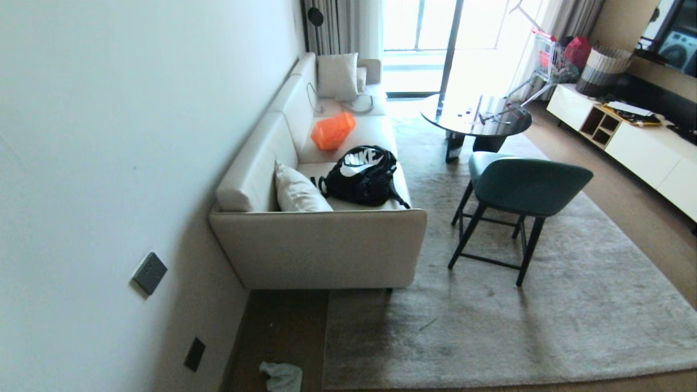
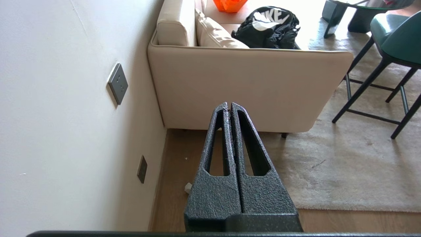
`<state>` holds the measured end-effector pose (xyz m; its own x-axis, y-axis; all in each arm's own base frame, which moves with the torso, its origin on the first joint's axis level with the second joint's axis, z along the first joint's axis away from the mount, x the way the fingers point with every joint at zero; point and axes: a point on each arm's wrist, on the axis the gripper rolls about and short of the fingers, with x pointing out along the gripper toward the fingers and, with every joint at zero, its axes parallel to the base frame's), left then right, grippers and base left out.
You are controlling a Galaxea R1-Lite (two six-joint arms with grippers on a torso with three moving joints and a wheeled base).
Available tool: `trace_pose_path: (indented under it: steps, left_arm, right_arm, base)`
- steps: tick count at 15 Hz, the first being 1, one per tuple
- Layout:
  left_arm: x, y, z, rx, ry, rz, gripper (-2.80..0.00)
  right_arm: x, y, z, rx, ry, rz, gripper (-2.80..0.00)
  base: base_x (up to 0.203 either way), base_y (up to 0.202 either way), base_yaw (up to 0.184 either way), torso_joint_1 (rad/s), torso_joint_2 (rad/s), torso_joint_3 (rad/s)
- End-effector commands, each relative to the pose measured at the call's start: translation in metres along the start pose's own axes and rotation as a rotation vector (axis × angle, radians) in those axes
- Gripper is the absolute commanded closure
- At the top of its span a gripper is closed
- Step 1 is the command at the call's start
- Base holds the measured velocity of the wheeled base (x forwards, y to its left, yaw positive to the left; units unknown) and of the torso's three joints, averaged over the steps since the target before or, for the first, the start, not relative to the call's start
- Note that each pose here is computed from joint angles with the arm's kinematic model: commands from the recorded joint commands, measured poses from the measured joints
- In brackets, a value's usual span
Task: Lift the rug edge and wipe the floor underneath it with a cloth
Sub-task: Pick up the rag
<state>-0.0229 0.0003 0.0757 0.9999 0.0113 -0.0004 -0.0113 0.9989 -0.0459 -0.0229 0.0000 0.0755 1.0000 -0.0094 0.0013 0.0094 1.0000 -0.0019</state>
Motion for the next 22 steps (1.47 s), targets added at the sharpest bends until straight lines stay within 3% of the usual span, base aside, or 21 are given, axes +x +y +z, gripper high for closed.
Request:
trace_pose_path:
  steps: [1,22]
  left_arm:
    - [0.0001,0.0,-0.0003,0.0,0.001,0.001,0.0]
    - [0.0,0.0,0.0,-0.001,0.0,0.0,0.0]
  right_arm:
    - [0.0001,0.0,0.0,0.0,0.001,0.0,0.0]
    - [0.0002,0.0,0.0001,0.003,0.003,-0.001,0.0]
  base:
    - [0.0,0.0,0.0,0.0,0.0,0.0]
    - [0.0,0.0,0.0,-0.099,0.24,0.134]
